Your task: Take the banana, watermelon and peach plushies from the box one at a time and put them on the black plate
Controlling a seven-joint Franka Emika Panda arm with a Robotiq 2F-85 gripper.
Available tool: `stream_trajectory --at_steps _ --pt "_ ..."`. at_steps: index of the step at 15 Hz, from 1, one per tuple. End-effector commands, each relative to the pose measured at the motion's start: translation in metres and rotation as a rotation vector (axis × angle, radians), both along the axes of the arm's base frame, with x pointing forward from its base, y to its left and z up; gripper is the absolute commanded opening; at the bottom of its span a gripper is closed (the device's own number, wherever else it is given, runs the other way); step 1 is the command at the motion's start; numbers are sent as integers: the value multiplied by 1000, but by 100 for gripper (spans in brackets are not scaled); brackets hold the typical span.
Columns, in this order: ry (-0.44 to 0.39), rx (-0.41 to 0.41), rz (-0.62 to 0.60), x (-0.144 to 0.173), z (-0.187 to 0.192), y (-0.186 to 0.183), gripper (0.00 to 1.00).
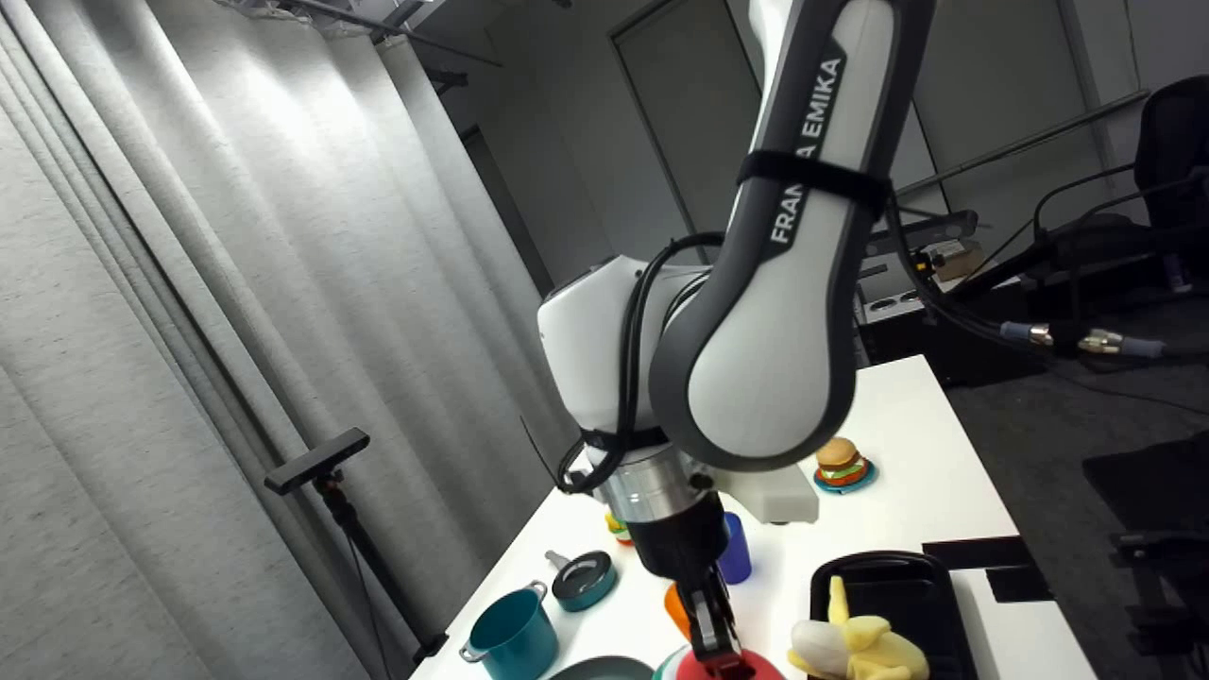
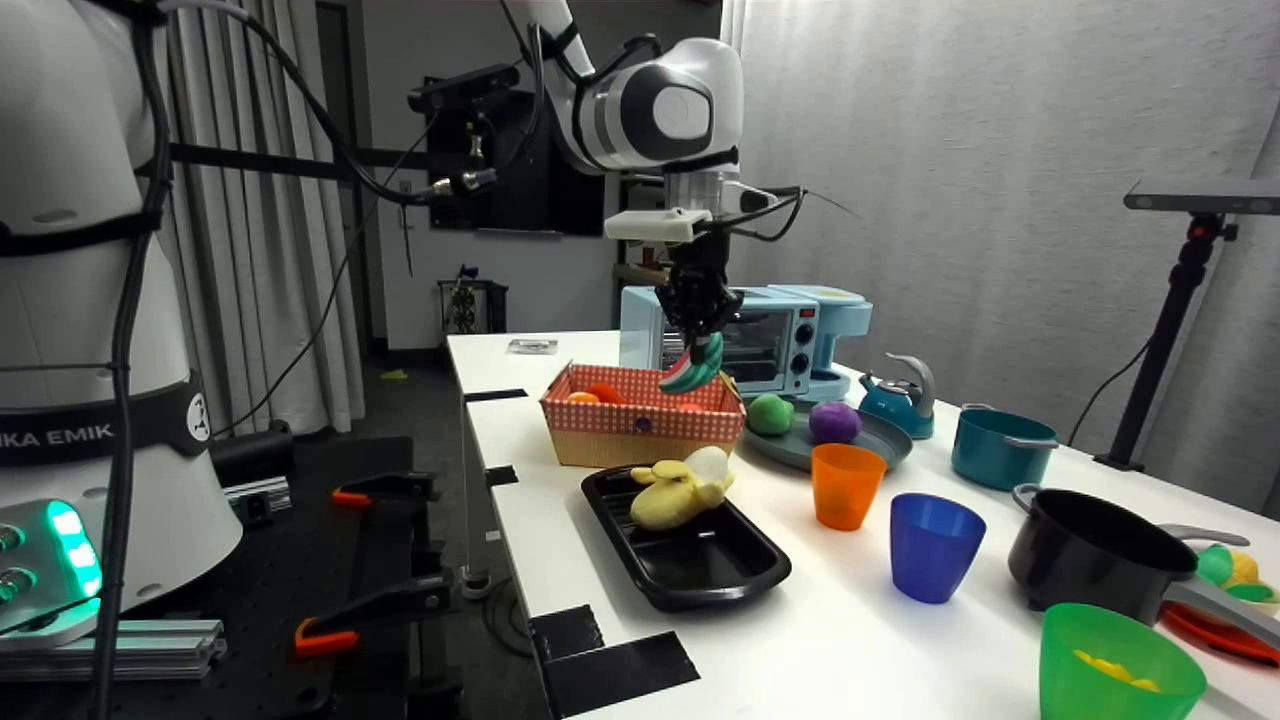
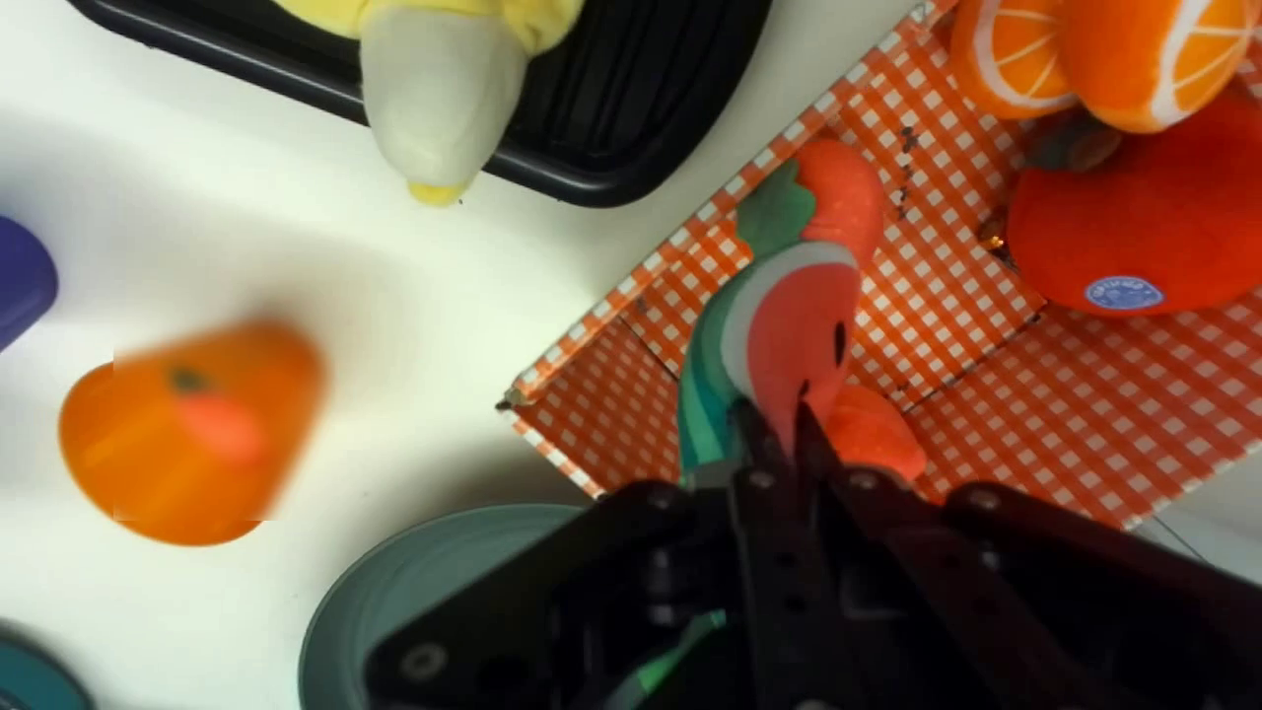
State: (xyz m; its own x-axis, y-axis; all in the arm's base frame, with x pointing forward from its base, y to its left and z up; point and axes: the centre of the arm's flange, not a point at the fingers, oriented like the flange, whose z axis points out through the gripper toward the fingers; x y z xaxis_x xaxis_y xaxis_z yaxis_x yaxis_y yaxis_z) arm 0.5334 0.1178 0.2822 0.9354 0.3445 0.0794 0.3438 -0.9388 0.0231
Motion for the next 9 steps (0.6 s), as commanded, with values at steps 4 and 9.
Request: stream_trajectory --at_steps 4,9 --pt "-69 25 -104 -32 52 -26 1" --pt "-80 22 -190 -48 58 -66 1"
